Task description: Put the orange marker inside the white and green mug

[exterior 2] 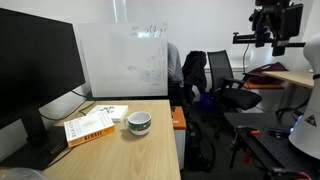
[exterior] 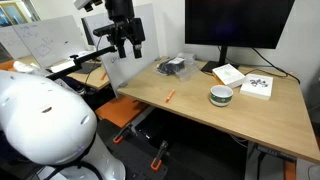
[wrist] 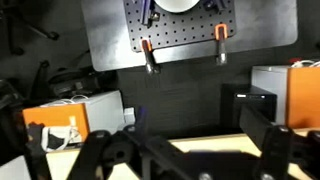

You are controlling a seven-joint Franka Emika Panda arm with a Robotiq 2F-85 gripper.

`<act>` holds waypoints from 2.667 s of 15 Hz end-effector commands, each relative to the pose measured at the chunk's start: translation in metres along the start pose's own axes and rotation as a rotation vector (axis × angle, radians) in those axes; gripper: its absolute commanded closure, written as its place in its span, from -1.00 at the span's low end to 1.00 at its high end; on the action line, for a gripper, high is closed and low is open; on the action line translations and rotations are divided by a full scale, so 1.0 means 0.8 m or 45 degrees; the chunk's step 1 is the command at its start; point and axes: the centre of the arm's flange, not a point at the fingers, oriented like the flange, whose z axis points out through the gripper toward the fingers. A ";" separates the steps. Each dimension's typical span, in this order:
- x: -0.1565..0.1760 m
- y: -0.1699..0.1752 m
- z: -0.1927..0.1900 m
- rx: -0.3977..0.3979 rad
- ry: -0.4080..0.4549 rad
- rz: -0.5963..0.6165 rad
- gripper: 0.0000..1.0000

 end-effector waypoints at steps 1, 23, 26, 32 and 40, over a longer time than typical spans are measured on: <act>0.000 0.000 0.000 0.000 0.000 0.000 -1.00; 0.422 -0.180 0.150 0.188 0.245 -0.312 -1.00; 0.451 -0.195 0.200 0.167 0.175 -0.338 -1.00; 0.485 -0.212 0.291 0.160 0.102 -0.348 -1.00; 0.502 -0.226 0.356 0.200 0.039 -0.393 -0.23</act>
